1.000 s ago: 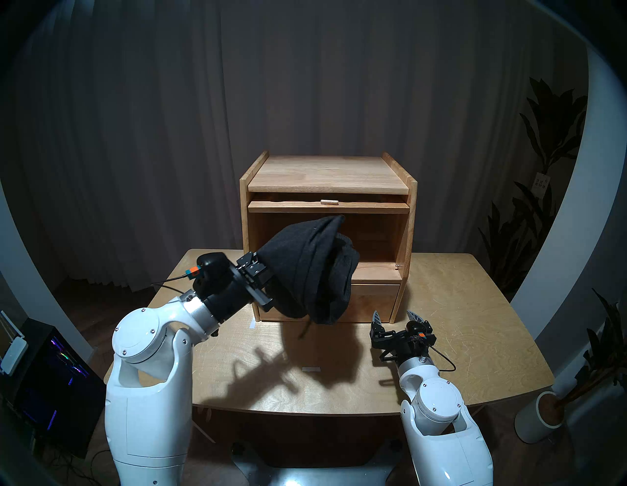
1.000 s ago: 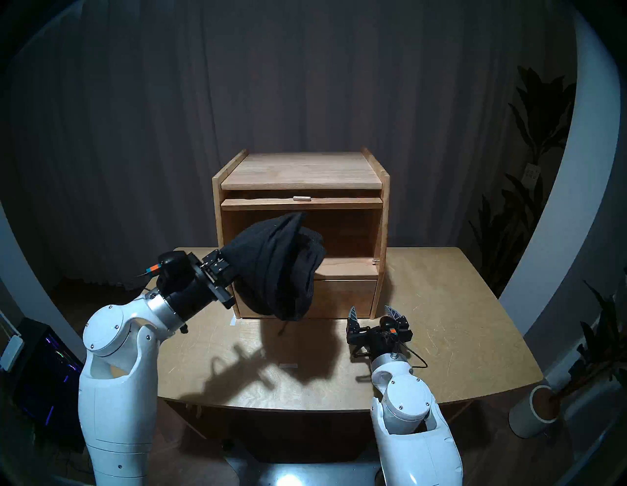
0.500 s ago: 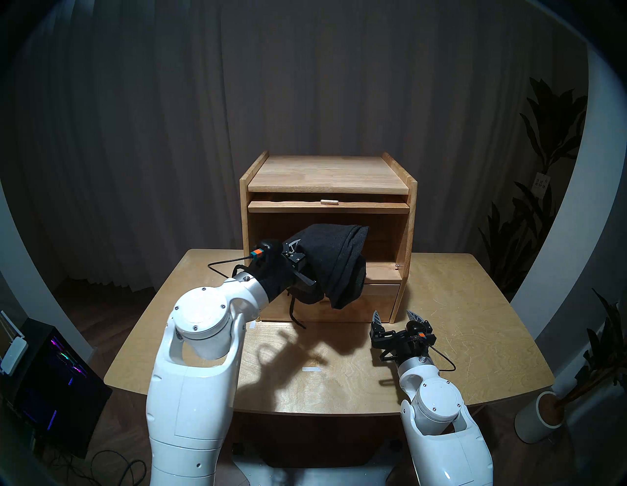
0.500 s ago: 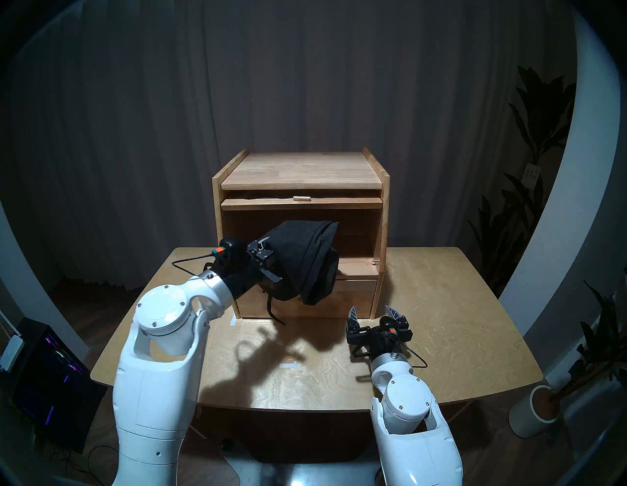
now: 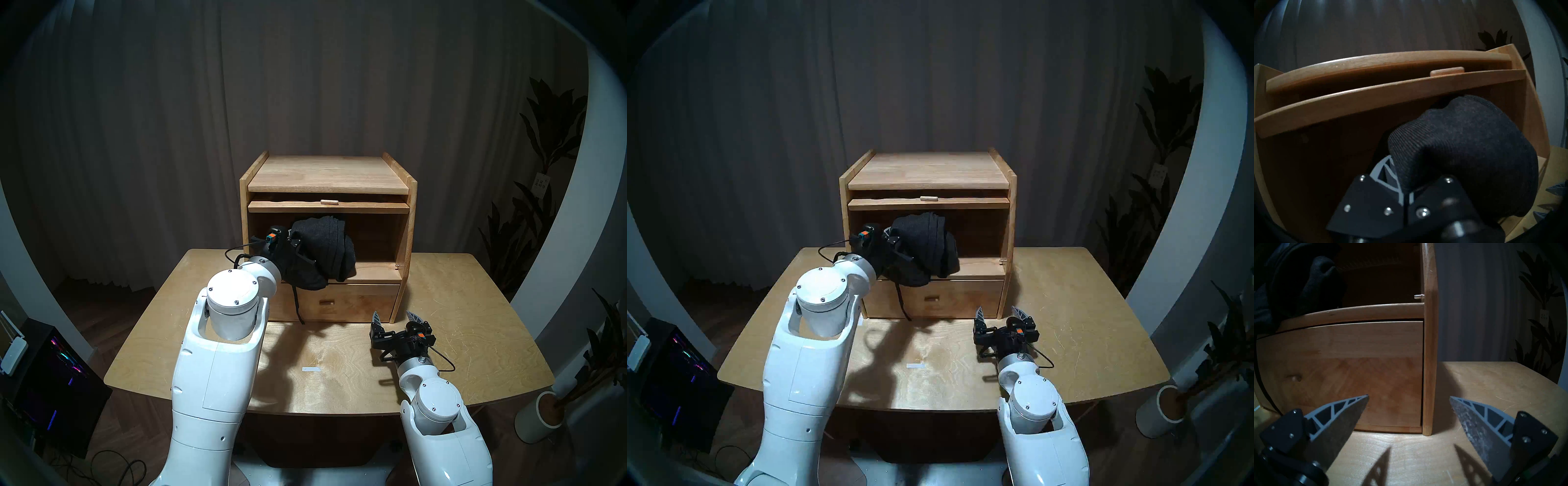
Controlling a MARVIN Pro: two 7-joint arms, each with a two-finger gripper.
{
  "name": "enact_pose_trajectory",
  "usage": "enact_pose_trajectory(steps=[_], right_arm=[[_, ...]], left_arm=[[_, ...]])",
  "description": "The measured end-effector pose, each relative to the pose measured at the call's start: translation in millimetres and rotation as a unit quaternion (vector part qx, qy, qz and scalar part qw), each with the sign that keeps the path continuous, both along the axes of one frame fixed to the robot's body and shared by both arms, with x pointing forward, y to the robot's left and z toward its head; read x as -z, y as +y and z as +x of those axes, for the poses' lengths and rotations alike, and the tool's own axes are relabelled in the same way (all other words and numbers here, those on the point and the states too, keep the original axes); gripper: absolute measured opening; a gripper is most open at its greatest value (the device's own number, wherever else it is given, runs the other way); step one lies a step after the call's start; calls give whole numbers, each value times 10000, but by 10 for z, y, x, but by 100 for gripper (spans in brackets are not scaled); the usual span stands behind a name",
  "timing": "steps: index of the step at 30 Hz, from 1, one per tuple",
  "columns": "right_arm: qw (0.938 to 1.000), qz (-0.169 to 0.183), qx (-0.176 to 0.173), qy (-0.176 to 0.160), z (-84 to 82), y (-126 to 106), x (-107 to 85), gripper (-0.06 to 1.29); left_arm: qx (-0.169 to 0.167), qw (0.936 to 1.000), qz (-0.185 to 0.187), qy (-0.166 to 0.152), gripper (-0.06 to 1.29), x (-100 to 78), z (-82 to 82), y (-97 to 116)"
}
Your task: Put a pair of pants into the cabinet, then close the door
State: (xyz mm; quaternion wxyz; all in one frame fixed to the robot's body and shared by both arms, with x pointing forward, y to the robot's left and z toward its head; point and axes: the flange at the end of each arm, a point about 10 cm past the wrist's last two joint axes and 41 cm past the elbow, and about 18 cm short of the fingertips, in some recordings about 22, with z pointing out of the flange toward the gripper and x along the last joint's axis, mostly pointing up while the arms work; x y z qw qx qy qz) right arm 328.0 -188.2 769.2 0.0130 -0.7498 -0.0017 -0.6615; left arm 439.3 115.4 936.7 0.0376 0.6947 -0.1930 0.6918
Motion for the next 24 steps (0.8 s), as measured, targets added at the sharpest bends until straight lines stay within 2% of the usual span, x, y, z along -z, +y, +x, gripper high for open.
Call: enact_pose_trajectory(steps=[11,24], right_arm=[[10000,0,-1,3,4,0,3,125],[10000,0,-3,-2,9,0,1,125]], left_arm=[[-625,9973,374,21,0,16,280,-193],[-1067,9916,721,-79,0,-41,501,-514]])
